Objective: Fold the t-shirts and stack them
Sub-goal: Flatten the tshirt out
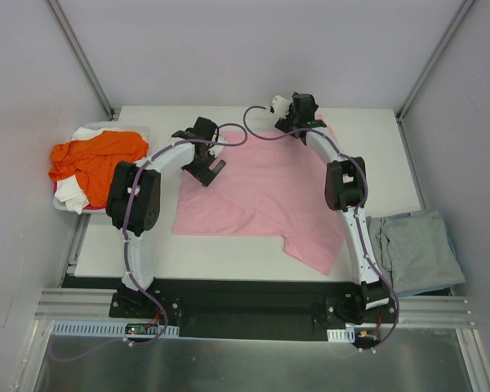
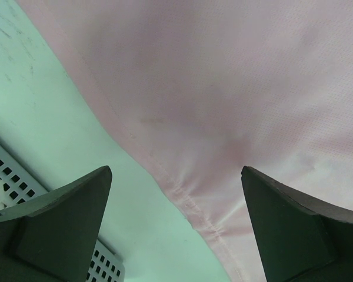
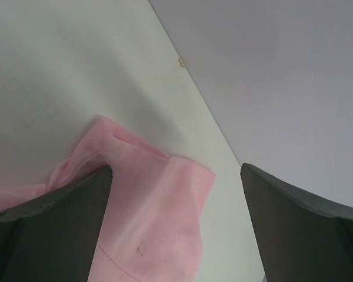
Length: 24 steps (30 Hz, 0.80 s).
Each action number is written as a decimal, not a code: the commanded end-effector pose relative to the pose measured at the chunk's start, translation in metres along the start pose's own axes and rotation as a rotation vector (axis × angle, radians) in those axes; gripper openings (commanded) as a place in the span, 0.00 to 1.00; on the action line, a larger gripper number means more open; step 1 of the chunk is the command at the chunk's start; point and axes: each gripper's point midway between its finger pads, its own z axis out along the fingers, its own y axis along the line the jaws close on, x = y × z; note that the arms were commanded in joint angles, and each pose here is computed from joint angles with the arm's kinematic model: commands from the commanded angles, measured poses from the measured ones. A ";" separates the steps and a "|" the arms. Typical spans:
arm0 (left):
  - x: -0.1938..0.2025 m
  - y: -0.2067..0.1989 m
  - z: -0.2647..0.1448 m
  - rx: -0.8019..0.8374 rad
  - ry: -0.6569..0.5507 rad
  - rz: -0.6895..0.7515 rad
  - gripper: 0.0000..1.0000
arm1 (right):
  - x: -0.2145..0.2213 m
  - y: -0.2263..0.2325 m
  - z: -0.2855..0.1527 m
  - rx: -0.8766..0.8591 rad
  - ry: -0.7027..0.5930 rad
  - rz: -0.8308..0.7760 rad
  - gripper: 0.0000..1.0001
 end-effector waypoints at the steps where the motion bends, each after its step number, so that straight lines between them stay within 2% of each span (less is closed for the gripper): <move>1: 0.005 -0.021 -0.002 0.076 0.002 0.027 0.93 | 0.002 0.013 -0.002 -0.031 0.018 -0.005 0.97; 11: -0.006 -0.069 -0.028 0.334 -0.094 0.019 0.94 | 0.004 0.022 -0.003 -0.046 0.035 -0.014 0.97; 18: 0.009 -0.094 -0.026 0.464 -0.046 0.012 0.94 | 0.009 0.029 -0.001 -0.057 0.047 -0.018 0.97; 24: 0.019 -0.094 -0.024 0.442 -0.013 0.013 0.94 | 0.008 0.028 0.000 -0.052 0.045 -0.018 0.96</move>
